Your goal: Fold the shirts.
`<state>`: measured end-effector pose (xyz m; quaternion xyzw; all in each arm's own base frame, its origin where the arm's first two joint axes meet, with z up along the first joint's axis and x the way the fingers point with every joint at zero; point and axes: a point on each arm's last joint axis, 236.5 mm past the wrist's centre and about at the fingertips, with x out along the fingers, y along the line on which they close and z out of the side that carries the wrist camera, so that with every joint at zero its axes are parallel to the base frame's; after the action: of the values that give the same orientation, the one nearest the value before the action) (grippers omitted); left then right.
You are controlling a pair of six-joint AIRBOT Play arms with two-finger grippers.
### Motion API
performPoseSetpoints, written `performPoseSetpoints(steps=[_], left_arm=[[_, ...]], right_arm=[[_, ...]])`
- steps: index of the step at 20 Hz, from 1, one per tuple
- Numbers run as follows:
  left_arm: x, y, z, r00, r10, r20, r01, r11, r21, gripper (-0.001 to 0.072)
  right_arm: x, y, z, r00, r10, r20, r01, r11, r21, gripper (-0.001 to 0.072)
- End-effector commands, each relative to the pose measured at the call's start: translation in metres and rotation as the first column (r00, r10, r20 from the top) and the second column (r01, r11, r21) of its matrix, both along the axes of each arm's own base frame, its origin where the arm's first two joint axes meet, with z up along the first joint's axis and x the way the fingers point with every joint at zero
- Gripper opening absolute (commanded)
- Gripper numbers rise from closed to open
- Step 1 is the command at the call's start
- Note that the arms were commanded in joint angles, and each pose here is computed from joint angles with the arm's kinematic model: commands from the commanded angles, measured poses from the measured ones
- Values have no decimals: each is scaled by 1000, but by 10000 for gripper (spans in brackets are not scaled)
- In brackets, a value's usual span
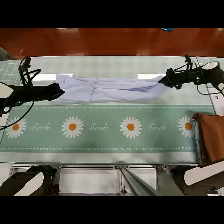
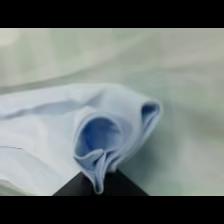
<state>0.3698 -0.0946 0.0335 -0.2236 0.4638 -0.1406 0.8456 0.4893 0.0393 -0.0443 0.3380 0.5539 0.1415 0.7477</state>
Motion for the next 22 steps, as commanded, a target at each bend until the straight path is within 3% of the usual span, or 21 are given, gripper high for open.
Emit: performPoseSetpoints(steps=[1,4,9,12,16,22], left_arm=[[-3,-23,4,997,-74,29,74,997,-3,18],[9,-70,7,985,-149,90,149,989,3,17],[42,-192,9,926,-363,103,366,931,-10,17],[40,-274,-6,857,-514,30,515,856,-54,17],[-6,-370,-42,717,-690,-95,680,723,-117,17],[-81,-442,-88,595,-779,-197,759,625,-182,17]], right_arm=[[-25,-30,50,997,54,51,-43,978,-206,27],[-55,-33,114,986,84,146,-38,954,-296,27],[-116,-15,189,955,97,279,-2,946,-323,27],[-147,-6,215,943,84,322,25,947,-319,27],[-170,1,233,933,72,351,43,949,-311,27],[-177,10,237,934,78,349,24,960,-280,27]])
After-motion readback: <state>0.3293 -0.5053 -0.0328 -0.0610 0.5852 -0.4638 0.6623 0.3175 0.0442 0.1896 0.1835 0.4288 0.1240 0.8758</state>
